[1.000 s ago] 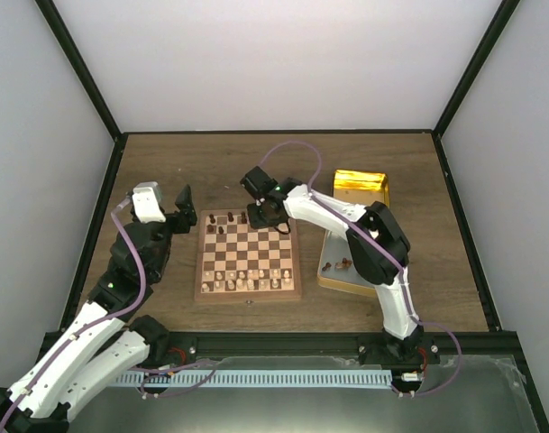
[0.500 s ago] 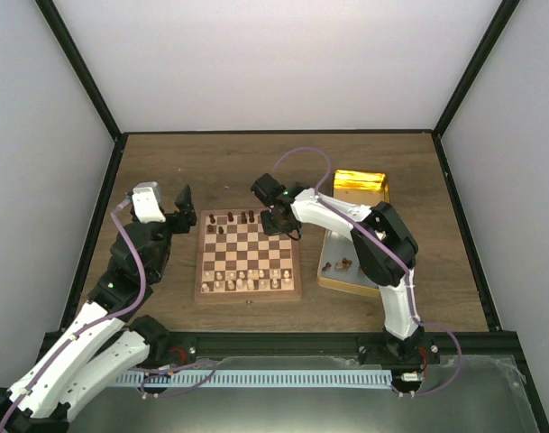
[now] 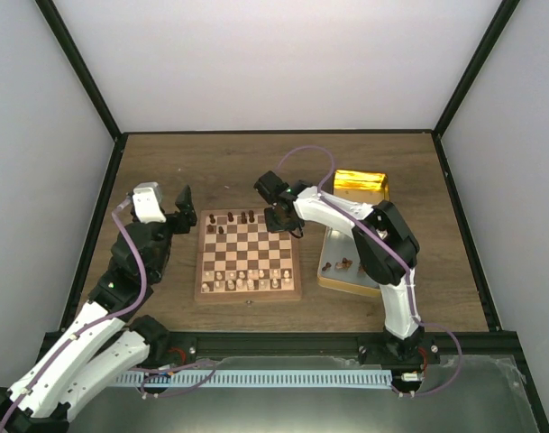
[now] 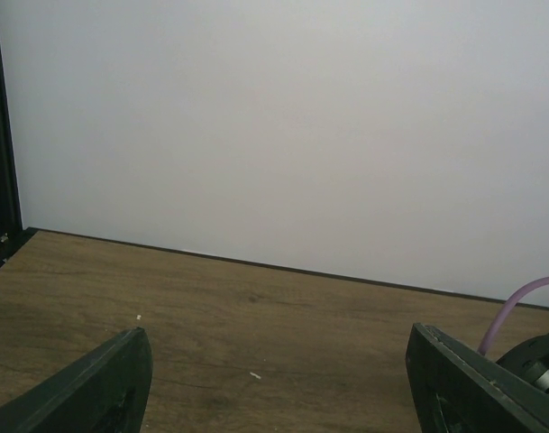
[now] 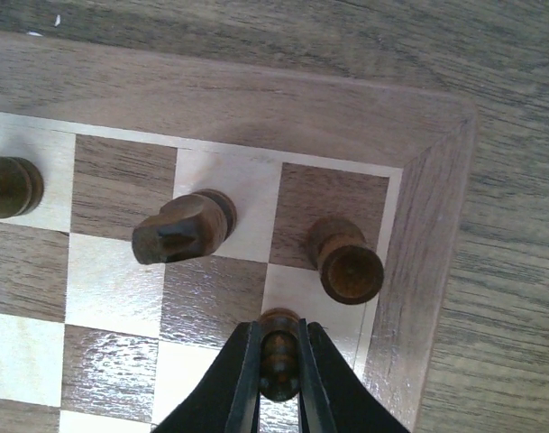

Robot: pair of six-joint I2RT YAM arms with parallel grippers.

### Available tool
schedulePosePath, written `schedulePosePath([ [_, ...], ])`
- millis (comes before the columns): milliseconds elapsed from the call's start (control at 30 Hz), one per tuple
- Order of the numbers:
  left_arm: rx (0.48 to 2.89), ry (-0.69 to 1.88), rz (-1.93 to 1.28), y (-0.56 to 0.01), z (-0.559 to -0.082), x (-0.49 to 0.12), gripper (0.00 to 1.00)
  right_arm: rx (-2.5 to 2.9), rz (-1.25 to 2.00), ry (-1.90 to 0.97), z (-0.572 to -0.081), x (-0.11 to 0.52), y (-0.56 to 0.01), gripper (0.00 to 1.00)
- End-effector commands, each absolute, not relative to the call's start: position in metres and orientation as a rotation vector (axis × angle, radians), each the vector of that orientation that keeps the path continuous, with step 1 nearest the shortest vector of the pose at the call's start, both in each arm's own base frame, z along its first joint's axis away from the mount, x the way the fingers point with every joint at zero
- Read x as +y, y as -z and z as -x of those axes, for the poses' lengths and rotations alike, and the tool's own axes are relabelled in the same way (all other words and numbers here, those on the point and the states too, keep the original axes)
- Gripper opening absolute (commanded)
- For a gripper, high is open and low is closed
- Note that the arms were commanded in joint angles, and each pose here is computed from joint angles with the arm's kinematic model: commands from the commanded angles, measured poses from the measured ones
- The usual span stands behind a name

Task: Set up the chess pieces on the board
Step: Place the chess piece on the chessboard, then pick up the chess piece from the storage box.

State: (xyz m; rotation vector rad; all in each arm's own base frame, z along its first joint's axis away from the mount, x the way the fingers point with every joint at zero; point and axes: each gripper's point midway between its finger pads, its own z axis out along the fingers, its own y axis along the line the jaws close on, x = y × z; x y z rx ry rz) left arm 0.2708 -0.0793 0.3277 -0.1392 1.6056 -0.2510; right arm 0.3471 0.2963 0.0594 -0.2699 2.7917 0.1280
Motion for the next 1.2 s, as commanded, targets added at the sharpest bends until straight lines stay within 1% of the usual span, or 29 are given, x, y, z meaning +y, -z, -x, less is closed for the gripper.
schedulePosePath([
  [0,1.603,0.239,0.144,-0.326,-0.272,-0.077,0.79,2.784,0.216,-0.072,-0.348,0.283,-0.065,0.11],
  [200,1.602,0.242,0.143,-0.327,-0.272,-0.078,0.79,2.777,0.215,-0.101,-0.349,0.287,-0.069,0.18],
  [333,1.602,0.244,0.142,-0.327,-0.272,-0.078,0.79,2.777,0.194,-0.139,-0.350,0.289,-0.078,0.28],
  [500,1.603,0.246,0.140,-0.327,-0.272,-0.079,0.79,2.725,0.147,-0.220,-0.353,0.287,-0.106,0.32],
  [567,1.602,0.249,0.138,-0.327,-0.272,-0.080,0.79,2.703,0.122,-0.255,-0.353,0.283,-0.117,0.36],
  [633,1.601,0.251,0.137,-0.328,-0.272,-0.080,0.79,2.675,0.078,-0.275,-0.352,0.274,-0.127,0.36],
  [800,1.604,0.256,0.137,-0.327,-0.273,-0.081,0.79,2.637,-0.141,-0.208,-0.340,0.215,-0.128,0.37],
  [1000,1.619,0.270,0.127,-0.322,-0.276,-0.086,0.79,2.635,-0.461,-0.019,-0.297,0.126,-0.111,0.34],
  [1167,1.628,0.281,0.119,-0.320,-0.280,-0.091,0.79,2.655,-0.653,0.049,-0.266,0.088,-0.089,0.31],
])
